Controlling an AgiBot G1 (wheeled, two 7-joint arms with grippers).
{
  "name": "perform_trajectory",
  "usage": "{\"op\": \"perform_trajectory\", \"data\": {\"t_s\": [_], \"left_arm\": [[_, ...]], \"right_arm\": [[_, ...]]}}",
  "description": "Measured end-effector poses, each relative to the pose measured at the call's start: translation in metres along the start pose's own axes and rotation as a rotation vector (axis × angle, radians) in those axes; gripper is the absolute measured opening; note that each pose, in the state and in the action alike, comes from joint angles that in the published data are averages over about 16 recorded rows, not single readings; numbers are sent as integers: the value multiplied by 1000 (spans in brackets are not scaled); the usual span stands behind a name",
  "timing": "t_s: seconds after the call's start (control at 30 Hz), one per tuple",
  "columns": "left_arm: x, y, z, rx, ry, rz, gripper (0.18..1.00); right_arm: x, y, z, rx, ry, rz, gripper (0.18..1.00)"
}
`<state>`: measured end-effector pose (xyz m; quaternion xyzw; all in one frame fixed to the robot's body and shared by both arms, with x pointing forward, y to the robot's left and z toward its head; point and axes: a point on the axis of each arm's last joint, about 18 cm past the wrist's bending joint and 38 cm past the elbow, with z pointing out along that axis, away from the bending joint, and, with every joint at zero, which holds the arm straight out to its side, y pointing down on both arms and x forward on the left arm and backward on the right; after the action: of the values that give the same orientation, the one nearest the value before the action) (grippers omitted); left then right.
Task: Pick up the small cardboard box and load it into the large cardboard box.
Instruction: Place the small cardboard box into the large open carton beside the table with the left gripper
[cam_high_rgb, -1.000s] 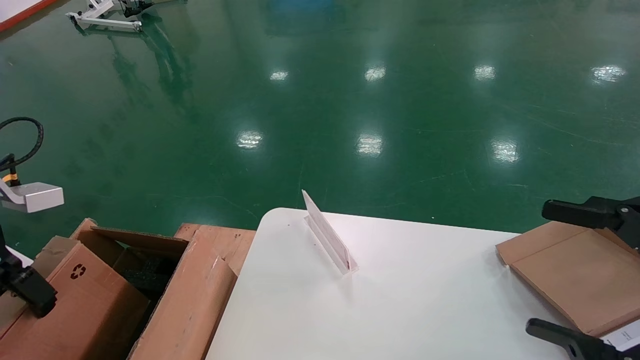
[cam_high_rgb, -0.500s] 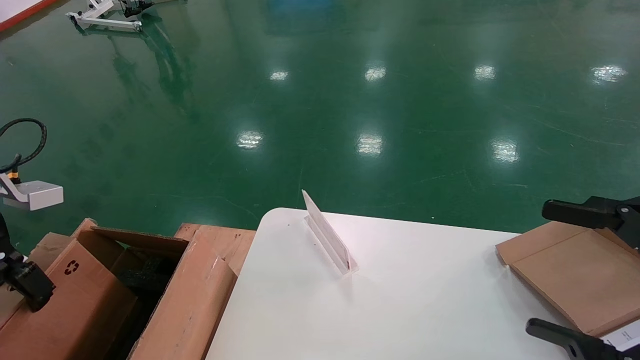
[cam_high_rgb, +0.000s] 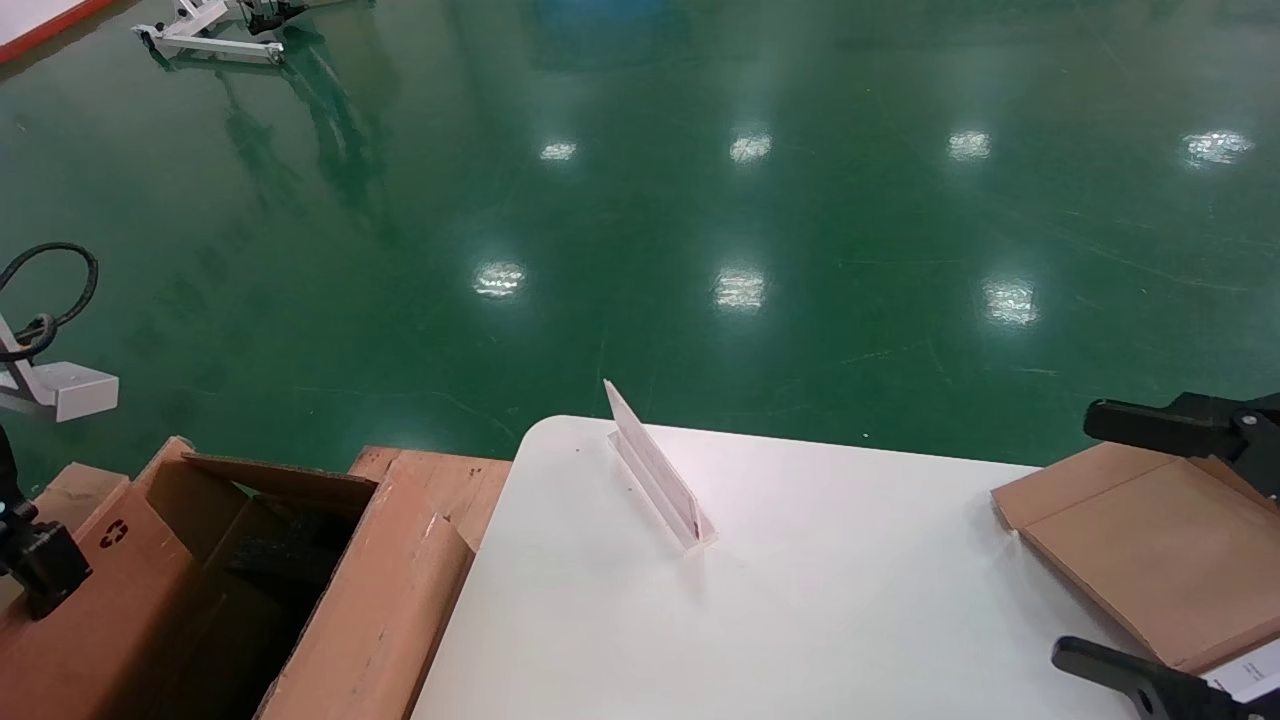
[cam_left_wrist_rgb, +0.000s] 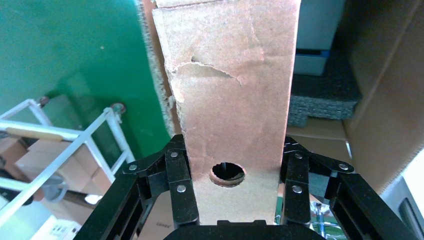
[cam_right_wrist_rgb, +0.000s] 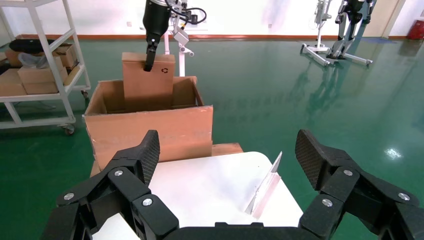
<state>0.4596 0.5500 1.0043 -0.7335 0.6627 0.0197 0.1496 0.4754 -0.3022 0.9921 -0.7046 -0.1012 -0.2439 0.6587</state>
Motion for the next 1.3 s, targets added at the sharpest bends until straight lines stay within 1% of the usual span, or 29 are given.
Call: {"op": "perform_trajectory", "data": {"t_s": [0.3, 0.77, 1.3], "left_arm": [[1, -5, 4, -14, -42, -10, 329], [3, -12, 14, -16, -78, -16, 329], [3, -18, 33, -10, -99, -3, 319]], "right_arm": [[0, 0, 0, 0, 0, 0, 995], [0, 0, 0, 0, 0, 0, 995], [0, 0, 0, 0, 0, 0, 995]]}}
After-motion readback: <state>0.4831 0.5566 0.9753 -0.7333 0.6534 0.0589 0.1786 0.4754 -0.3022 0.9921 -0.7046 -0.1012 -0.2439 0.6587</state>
